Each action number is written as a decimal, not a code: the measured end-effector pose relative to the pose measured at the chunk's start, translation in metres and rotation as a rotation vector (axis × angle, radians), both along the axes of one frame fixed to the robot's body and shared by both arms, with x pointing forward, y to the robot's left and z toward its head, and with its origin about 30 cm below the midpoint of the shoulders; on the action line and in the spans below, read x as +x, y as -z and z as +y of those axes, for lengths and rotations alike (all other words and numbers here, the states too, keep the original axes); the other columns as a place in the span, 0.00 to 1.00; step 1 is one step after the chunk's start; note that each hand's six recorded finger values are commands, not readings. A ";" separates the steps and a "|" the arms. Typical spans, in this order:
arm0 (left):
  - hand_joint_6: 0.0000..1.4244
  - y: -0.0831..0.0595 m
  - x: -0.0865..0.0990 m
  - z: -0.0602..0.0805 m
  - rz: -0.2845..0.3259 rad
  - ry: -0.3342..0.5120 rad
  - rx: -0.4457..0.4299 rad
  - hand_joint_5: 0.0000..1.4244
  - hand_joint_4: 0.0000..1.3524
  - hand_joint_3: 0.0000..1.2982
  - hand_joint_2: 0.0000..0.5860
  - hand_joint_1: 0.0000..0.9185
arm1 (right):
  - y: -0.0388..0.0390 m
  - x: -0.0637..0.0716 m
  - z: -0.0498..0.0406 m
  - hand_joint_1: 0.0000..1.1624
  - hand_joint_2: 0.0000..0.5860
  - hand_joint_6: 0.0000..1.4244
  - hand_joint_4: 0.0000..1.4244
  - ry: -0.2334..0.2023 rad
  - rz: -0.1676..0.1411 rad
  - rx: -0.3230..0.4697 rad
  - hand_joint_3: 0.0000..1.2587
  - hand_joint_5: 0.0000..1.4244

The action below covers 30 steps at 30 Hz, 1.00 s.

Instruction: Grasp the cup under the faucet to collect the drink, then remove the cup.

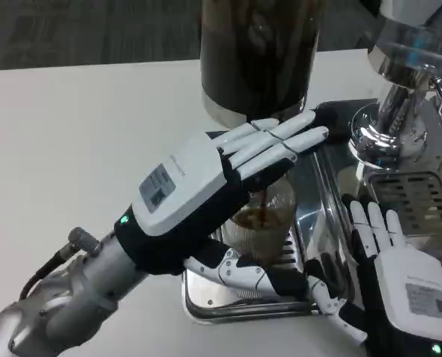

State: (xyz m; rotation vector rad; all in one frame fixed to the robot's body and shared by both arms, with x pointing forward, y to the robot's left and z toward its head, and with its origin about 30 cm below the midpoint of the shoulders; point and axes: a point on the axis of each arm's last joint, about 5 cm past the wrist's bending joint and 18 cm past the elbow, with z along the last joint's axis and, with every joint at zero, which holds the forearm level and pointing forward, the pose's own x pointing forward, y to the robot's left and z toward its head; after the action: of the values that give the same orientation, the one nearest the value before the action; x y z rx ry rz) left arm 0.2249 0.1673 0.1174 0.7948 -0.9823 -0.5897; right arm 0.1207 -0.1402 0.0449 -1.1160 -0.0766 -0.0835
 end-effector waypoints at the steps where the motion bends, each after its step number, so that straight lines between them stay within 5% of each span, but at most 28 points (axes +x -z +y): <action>1: 0.16 0.000 0.000 0.000 0.001 0.001 -0.002 0.21 0.01 0.11 0.21 0.00 | -0.0001 0.000 0.0000 0.30 0.63 0.13 0.00 -0.001 0.001 0.011 0.01 0.00; 14: 0.17 0.002 -0.001 -0.002 0.011 0.003 -0.015 0.22 0.01 0.11 0.23 0.00 | 0.0030 0.014 -0.0181 0.48 0.38 0.15 0.00 -0.124 0.018 0.471 0.00 0.00; 21: 0.18 0.002 -0.001 -0.003 0.019 0.006 -0.028 0.22 0.02 0.12 0.26 0.00 | 0.0006 0.027 -0.0199 0.55 0.32 0.13 0.00 -0.187 0.072 0.594 0.00 0.00; 30: 0.18 0.002 -0.001 -0.002 0.023 0.003 -0.036 0.22 0.02 0.12 0.27 0.00 | -0.0017 0.041 -0.0215 0.57 0.30 0.10 0.00 -0.241 0.124 0.589 0.00 0.00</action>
State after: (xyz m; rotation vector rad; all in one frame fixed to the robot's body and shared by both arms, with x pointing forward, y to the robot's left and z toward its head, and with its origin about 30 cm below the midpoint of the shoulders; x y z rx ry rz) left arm 0.2239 0.1653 0.1158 0.7533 -0.9703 -0.5810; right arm 0.1614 -0.1618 0.0466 -0.5158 -0.0685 0.1711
